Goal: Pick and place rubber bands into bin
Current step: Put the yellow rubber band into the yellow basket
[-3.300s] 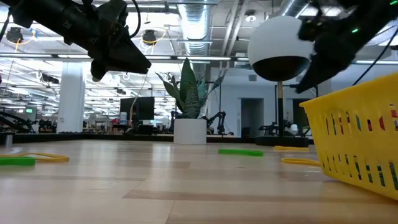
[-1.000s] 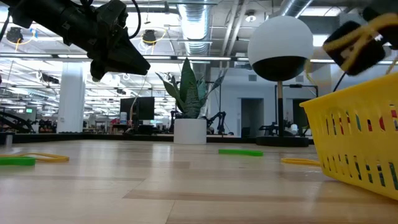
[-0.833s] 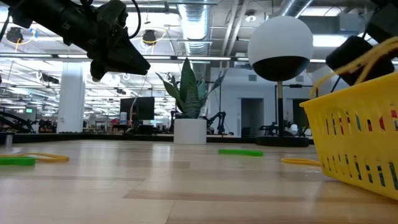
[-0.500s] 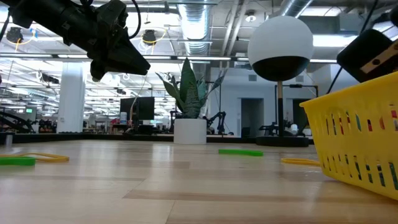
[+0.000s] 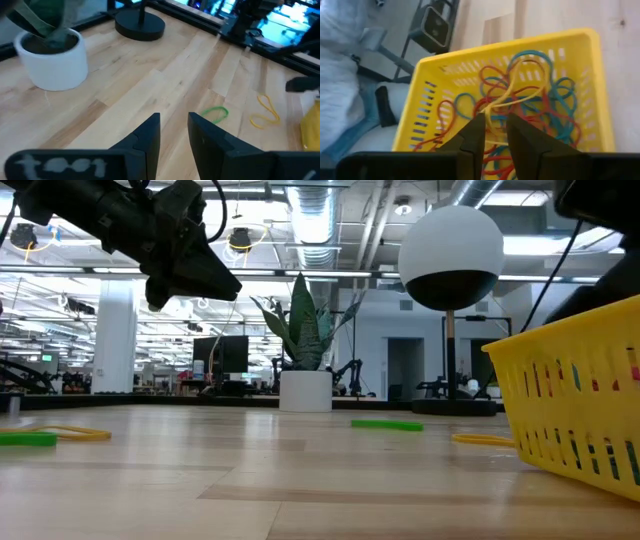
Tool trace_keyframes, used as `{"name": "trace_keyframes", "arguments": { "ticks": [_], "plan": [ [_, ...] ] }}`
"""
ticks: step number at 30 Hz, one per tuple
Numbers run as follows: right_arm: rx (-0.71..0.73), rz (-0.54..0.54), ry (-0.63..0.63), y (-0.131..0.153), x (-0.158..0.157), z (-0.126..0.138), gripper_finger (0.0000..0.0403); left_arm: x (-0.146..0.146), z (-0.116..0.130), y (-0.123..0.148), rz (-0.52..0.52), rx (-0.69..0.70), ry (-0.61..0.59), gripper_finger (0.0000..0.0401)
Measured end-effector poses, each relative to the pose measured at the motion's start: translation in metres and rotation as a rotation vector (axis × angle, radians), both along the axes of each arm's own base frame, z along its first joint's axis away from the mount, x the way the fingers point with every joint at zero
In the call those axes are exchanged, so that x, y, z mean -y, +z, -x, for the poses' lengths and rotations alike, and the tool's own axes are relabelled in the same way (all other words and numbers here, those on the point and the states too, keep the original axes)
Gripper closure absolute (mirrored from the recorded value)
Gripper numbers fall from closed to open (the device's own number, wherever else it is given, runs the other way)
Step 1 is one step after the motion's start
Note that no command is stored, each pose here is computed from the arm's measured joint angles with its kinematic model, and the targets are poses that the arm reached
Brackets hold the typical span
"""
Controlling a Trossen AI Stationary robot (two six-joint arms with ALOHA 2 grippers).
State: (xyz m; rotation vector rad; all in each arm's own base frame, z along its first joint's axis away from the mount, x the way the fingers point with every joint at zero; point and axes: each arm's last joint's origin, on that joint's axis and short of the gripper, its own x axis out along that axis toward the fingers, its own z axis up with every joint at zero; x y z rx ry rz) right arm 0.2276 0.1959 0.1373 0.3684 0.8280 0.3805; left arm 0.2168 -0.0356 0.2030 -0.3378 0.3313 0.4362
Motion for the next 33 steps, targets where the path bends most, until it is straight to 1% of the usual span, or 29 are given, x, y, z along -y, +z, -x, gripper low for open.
{"name": "trace_keyframes", "arguments": {
  "ticks": [2, 3, 5, 8, 10, 13, 17, 20, 23, 28, 30, 33],
  "plan": [
    [0.012, -0.013, 0.002, 0.004, 0.0, 0.0, 0.0325, 0.001, 0.0, -0.001, 0.019, -0.018, -0.043, 0.0313],
    [0.025, -0.018, 0.007, 0.008, 0.0, 0.001, 0.0324, 0.002, 0.0, -0.003, 0.037, -0.037, -0.083, 0.0313],
    [0.069, -0.025, 0.023, 0.018, 0.002, 0.002, 0.0324, 0.006, 0.002, -0.007, 0.083, -0.089, -0.194, 0.0313],
    [0.158, -0.002, 0.057, 0.035, 0.005, 0.004, 0.0326, 0.018, 0.007, -0.012, 0.138, -0.171, -0.376, 0.0313],
    [0.235, 0.029, 0.073, 0.048, 0.008, 0.007, 0.0327, 0.027, 0.011, -0.014, 0.164, -0.201, -0.433, 0.0313],
    [0.324, 0.104, 0.061, 0.061, 0.014, 0.01, 0.0327, 0.04, 0.016, -0.016, 0.185, -0.216, -0.467, 0.0313],
    [0.37, 0.166, 0.039, 0.071, 0.021, 0.012, 0.0327, 0.056, 0.024, -0.016, 0.138, -0.221, -0.484, 0.0313],
    [0.349, 0.188, 0.033, 0.07, 0.025, 0.012, 0.0327, 0.065, 0.031, -0.018, 0.111, -0.249, -0.508, 0.0313],
    [0.334, 0.2, 0.03, 0.068, 0.027, 0.012, 0.0327, 0.072, 0.041, -0.024, 0.122, -0.321, -0.527, 0.0313],
    [0.293, 0.208, 0.017, 0.059, 0.027, 0.008, 0.0327, 0.076, 0.056, -0.034, 0.169, -0.45, -0.466, 0.0313],
    [0.278, 0.218, 0.019, 0.055, 0.027, 0.007, 0.0327, 0.076, 0.058, -0.035, 0.169, -0.456, -0.435, 0.0313],
    [0.257, 0.218, 0.017, 0.051, 0.026, 0.006, 0.0327, 0.081, 0.056, -0.036, 0.177, -0.427, -0.432, 0.0313]
  ]
}}
